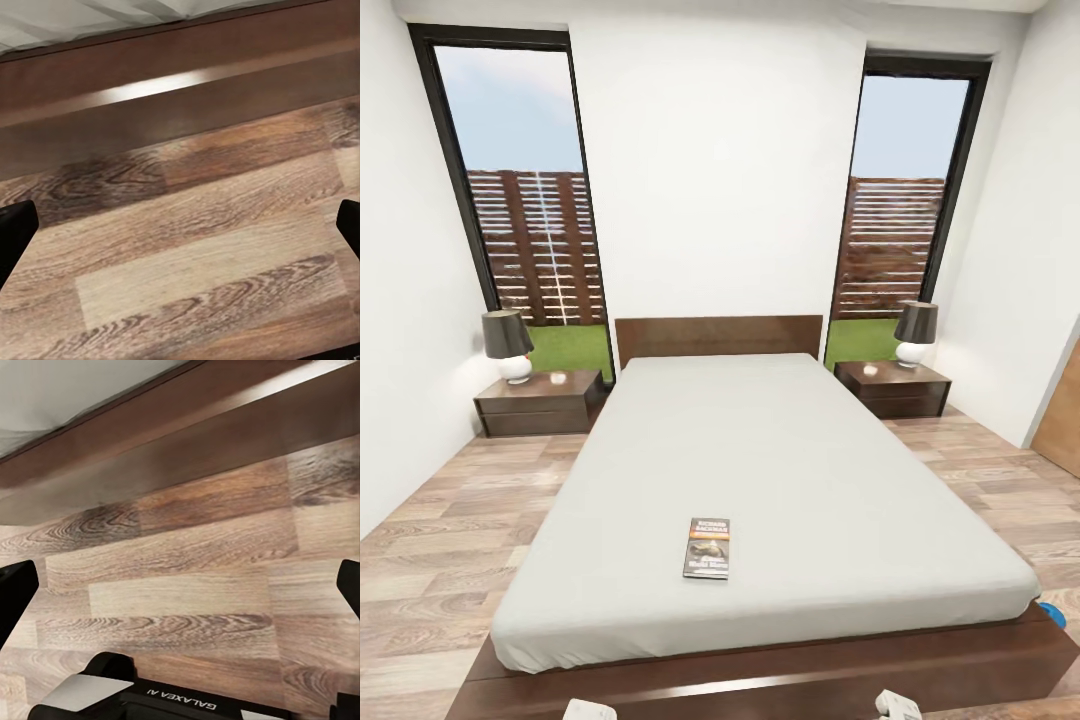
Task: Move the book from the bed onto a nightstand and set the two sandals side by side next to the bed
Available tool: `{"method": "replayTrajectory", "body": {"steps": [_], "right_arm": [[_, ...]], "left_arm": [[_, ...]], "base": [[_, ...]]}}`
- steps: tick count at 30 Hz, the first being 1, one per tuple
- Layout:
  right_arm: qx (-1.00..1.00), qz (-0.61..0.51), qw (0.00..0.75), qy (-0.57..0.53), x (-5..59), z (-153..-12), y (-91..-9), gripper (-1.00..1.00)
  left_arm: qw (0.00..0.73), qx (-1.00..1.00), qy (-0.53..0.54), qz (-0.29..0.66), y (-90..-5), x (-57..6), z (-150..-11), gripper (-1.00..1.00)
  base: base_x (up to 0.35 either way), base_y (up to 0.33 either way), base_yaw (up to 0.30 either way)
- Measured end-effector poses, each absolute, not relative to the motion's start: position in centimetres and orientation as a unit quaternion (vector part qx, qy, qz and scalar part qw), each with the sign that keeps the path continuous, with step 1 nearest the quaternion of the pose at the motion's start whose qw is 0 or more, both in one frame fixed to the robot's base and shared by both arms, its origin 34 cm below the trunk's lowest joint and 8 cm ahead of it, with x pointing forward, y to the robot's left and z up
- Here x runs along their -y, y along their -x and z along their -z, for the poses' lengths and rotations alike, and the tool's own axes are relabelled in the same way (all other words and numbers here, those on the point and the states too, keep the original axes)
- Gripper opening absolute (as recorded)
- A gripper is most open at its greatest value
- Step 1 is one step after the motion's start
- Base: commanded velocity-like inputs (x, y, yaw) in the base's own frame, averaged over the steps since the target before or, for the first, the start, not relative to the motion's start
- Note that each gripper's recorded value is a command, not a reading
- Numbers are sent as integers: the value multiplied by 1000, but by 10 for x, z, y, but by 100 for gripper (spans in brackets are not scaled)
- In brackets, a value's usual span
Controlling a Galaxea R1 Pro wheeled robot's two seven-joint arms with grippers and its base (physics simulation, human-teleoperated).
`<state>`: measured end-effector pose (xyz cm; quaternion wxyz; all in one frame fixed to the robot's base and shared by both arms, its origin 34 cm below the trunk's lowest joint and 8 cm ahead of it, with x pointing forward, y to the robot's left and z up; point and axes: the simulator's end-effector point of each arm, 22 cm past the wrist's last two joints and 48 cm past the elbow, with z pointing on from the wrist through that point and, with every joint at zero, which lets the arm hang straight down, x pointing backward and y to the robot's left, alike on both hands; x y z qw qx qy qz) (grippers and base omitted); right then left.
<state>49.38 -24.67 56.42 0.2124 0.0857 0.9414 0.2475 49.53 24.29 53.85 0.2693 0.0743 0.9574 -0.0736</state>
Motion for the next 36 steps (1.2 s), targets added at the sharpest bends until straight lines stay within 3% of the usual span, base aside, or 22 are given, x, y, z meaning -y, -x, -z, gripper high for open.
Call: {"method": "replayTrajectory", "body": {"steps": [36], "right_arm": [[-941, -248, 212, -86, 246, -608, -493, 100]], "left_arm": [[268, -958, -74, 77, -494, -239, -582, 100]], "base": [[0, 0, 0]]}}
